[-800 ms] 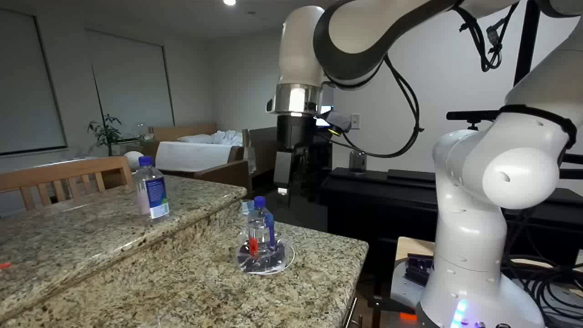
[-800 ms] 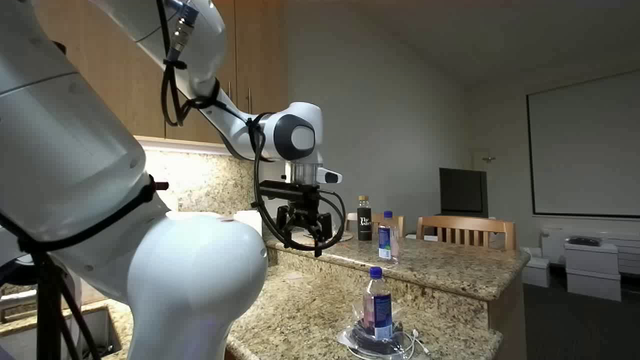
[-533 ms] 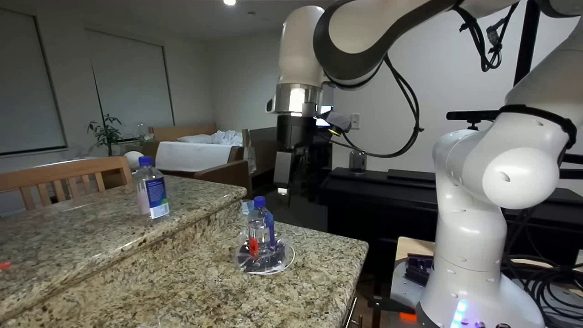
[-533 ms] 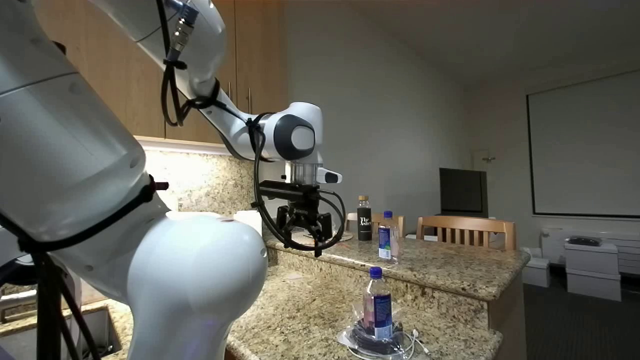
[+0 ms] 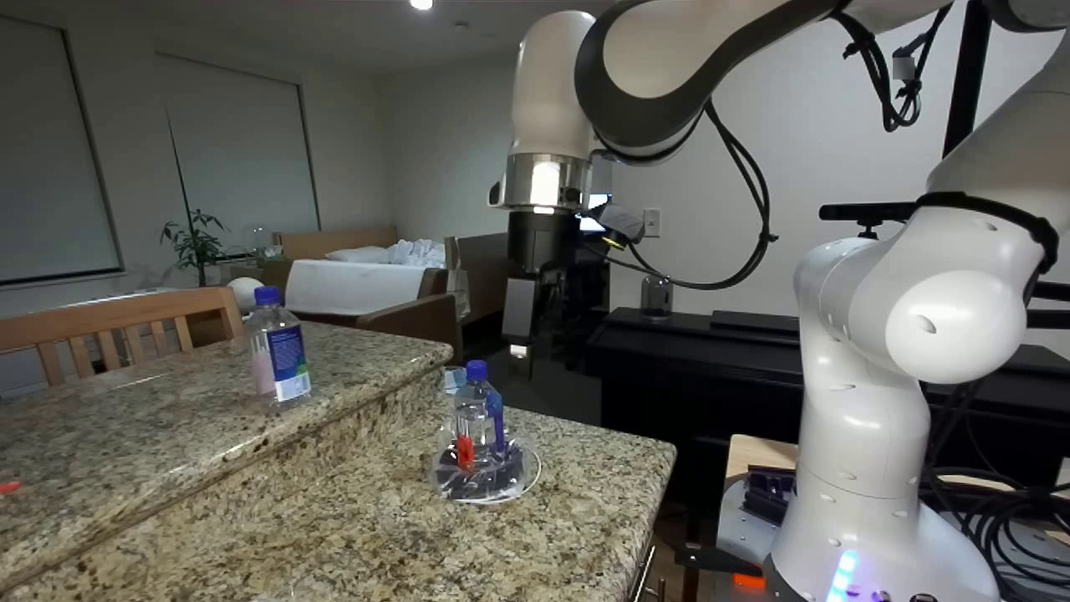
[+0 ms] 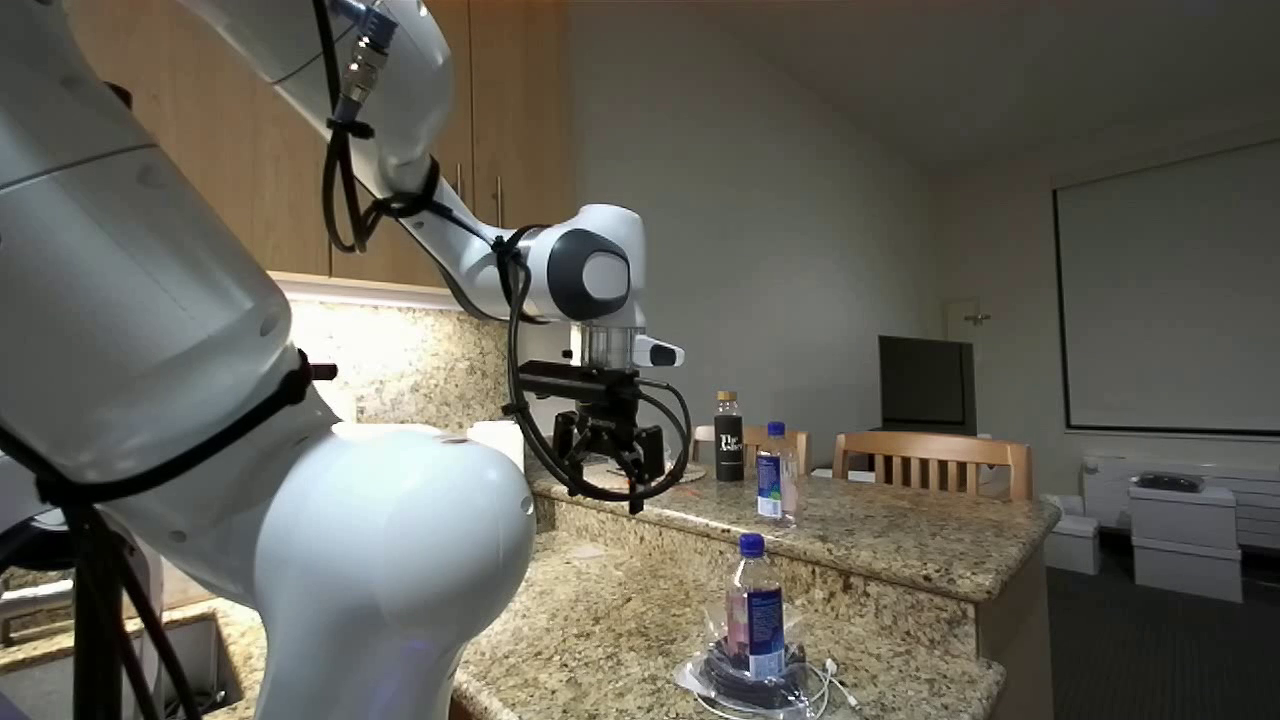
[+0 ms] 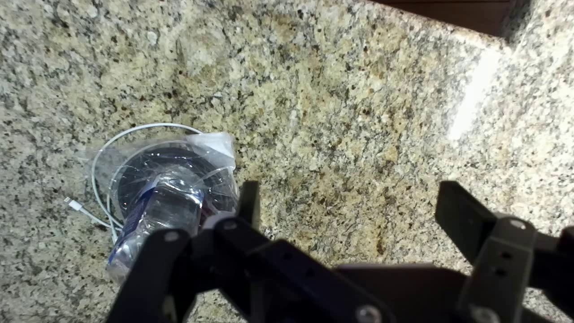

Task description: Move the water bottle on the bottom counter to the left then move the water bottle from the upper counter to the bottom counter.

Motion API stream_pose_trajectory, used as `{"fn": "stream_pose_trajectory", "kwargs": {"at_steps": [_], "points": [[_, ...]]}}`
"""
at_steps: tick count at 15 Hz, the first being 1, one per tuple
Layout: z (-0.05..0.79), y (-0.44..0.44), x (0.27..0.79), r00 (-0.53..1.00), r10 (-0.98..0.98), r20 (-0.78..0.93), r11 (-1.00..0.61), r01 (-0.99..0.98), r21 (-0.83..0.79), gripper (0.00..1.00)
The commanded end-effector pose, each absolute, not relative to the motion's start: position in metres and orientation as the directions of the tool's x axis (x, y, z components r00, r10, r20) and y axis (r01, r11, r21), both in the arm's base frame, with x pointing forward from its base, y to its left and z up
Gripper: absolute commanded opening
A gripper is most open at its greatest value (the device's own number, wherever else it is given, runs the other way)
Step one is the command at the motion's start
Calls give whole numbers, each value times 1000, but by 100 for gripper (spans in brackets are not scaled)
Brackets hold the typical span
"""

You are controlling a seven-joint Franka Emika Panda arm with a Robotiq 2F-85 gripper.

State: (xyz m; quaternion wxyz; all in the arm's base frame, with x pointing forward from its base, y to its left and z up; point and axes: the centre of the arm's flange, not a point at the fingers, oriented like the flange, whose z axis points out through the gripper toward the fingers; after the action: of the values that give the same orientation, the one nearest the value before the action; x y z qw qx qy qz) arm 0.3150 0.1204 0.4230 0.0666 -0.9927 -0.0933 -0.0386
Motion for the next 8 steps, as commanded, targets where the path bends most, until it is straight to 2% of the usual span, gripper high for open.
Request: {"fn": "stream_pose_trajectory", "kwargs": {"at_steps": [1,8], "points": [[423,120,315,980,180,89,-974,190,-125,100],[427,120,321,979,181,96,-977,191,-100,100]]}}
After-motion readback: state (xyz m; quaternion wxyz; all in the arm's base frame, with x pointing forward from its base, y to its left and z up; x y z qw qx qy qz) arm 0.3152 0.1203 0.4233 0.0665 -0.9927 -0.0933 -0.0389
